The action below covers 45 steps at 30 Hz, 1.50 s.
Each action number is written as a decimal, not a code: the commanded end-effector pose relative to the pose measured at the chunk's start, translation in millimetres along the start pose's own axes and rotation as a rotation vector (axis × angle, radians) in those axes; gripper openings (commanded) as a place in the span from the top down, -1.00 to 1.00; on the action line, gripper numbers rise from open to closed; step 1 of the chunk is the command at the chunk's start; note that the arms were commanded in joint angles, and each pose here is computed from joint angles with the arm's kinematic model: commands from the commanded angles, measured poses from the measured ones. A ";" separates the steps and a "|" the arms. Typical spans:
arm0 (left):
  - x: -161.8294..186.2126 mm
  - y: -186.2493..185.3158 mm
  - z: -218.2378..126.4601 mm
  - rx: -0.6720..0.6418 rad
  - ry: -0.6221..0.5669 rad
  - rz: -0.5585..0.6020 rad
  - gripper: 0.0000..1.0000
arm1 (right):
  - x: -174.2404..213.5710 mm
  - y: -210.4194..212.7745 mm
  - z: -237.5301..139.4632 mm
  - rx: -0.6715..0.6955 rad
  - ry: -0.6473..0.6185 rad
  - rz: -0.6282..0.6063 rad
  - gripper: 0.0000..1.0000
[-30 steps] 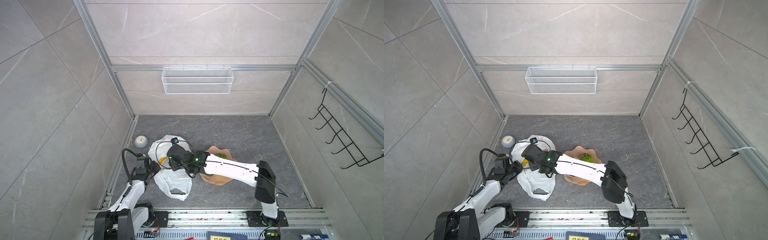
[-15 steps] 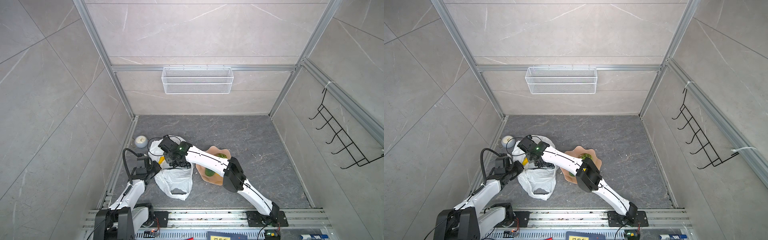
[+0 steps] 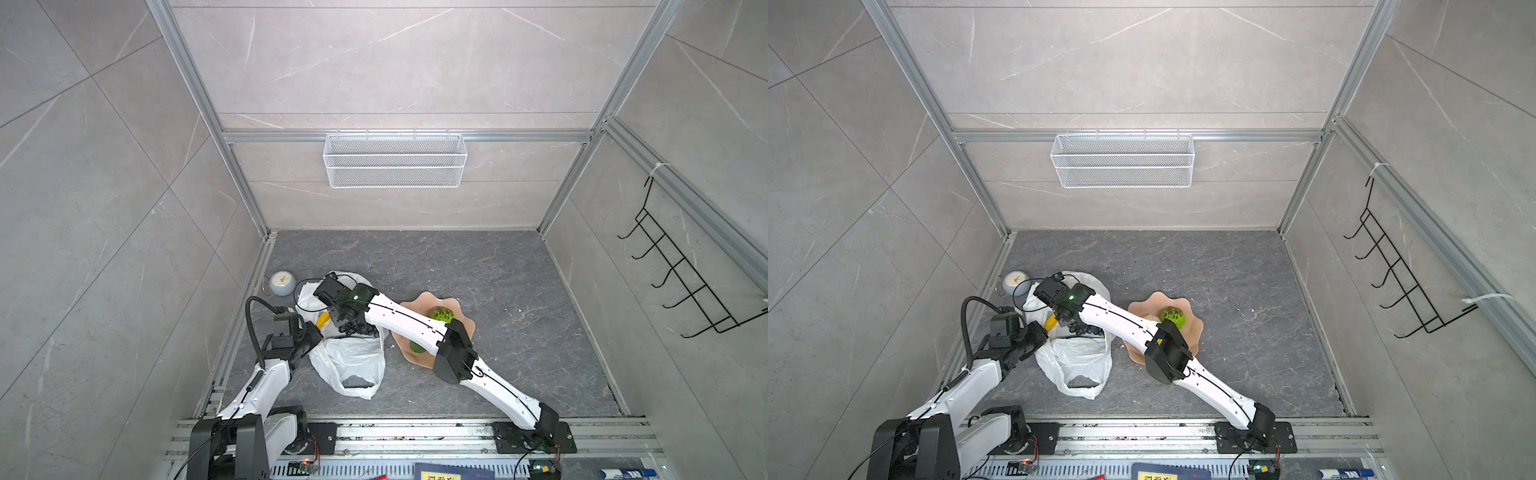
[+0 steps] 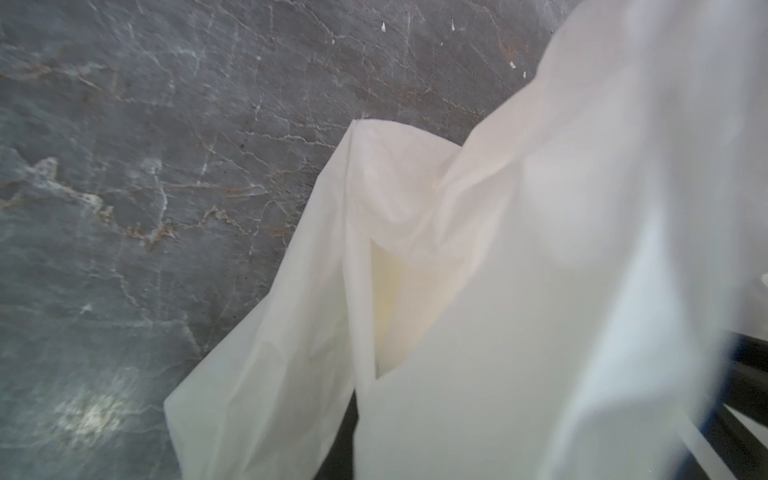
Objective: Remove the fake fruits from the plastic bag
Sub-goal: 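Open the right gripper and reach back into the bag, then grasp the orange inside the bag with the right gripper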
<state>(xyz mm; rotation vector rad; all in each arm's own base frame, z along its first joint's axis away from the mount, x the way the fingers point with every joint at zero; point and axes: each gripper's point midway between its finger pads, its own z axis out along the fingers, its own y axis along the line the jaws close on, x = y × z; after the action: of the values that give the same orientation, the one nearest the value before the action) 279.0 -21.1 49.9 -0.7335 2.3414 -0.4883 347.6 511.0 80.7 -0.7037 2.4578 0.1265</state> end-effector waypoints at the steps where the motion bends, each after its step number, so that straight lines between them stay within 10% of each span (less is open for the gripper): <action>1: -8.6 -13.9 -1.2 0.049 -0.017 0.044 0.77 | 5.6 -8.6 11.2 0.038 0.017 -0.017 0.28; 20: -7.2 -14.3 0.9 0.051 -0.005 0.045 0.77 | -10.8 -22.0 -5.6 0.117 -0.049 -0.030 0.98; 45: -7.9 -13.7 1.3 0.045 -0.005 0.045 0.76 | 11.9 1.1 -140.6 -0.193 -0.111 -0.009 1.00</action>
<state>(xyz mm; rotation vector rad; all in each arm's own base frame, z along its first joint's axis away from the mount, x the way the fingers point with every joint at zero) 278.6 -23.8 45.7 -0.7240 2.3606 -0.5005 281.9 478.0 160.8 -0.8004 2.3956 0.2481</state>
